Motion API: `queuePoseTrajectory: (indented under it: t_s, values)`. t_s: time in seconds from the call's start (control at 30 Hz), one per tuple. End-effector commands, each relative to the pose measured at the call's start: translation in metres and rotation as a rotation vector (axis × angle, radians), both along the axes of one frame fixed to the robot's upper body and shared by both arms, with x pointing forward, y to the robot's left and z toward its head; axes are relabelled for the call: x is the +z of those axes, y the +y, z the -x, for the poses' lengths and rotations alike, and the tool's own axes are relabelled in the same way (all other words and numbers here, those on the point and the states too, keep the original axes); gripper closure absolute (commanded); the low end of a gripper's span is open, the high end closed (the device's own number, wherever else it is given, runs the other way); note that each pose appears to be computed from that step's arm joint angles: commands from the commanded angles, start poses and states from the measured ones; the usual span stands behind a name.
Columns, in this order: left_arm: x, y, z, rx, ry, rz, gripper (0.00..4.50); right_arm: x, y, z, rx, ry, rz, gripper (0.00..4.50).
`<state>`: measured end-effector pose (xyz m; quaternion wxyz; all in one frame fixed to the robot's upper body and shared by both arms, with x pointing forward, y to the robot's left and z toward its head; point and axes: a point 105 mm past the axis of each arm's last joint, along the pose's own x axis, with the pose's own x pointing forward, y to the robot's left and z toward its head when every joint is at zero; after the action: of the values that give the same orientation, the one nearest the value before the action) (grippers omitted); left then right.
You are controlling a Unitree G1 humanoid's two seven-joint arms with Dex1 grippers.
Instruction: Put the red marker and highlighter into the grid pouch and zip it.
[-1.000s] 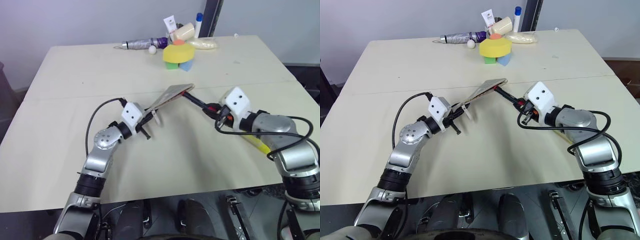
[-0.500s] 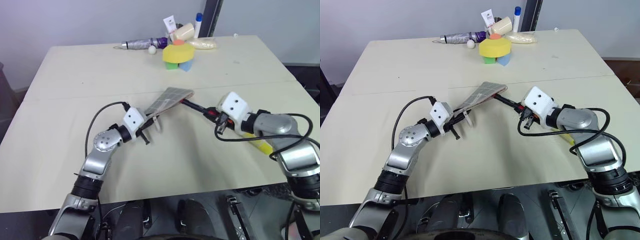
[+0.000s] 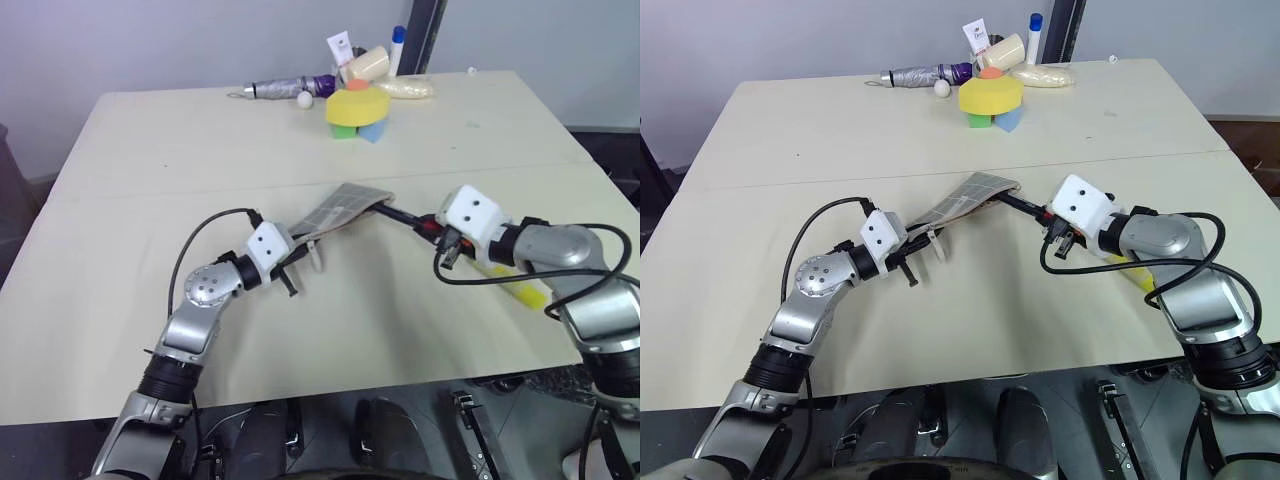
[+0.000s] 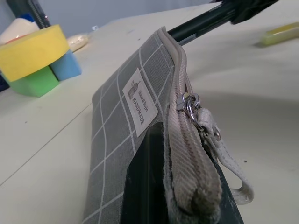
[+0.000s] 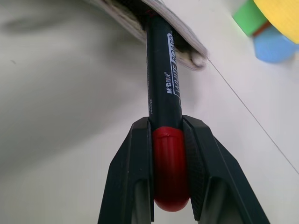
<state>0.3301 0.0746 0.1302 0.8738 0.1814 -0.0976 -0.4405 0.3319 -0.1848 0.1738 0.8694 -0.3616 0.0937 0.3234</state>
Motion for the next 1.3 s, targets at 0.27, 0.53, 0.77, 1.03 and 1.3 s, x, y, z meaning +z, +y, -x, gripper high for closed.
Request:
queuePoseTrajectory:
  t_s: [0.27, 0.53, 0.77, 1.03, 1.3]
  values:
    - [0.014, -0.009, 0.011, -0.078, -0.055, 0.001, 4.50, 0.012, 0.028, 0.016, 0.183, -0.044, 0.104, 4.15]
    - [0.009, -0.017, 0.028, -0.222, -0.056, -0.082, 4.50, -0.005, 0.051, 0.031, 0.371, -0.009, 0.251, 4.15]
    - [0.003, -0.016, 0.037, -0.313, -0.059, -0.149, 4.50, -0.005, 0.059, 0.028, 0.408, -0.017, 0.275, 3.13]
    - [0.005, -0.017, 0.032, -0.288, -0.051, -0.120, 4.50, 0.019, 0.046, 0.033, 0.337, -0.029, 0.174, 0.11]
    - [0.004, -0.029, 0.019, -0.216, 0.009, -0.013, 4.50, 0.022, -0.025, 0.046, -0.029, 0.058, -0.084, 0.11]
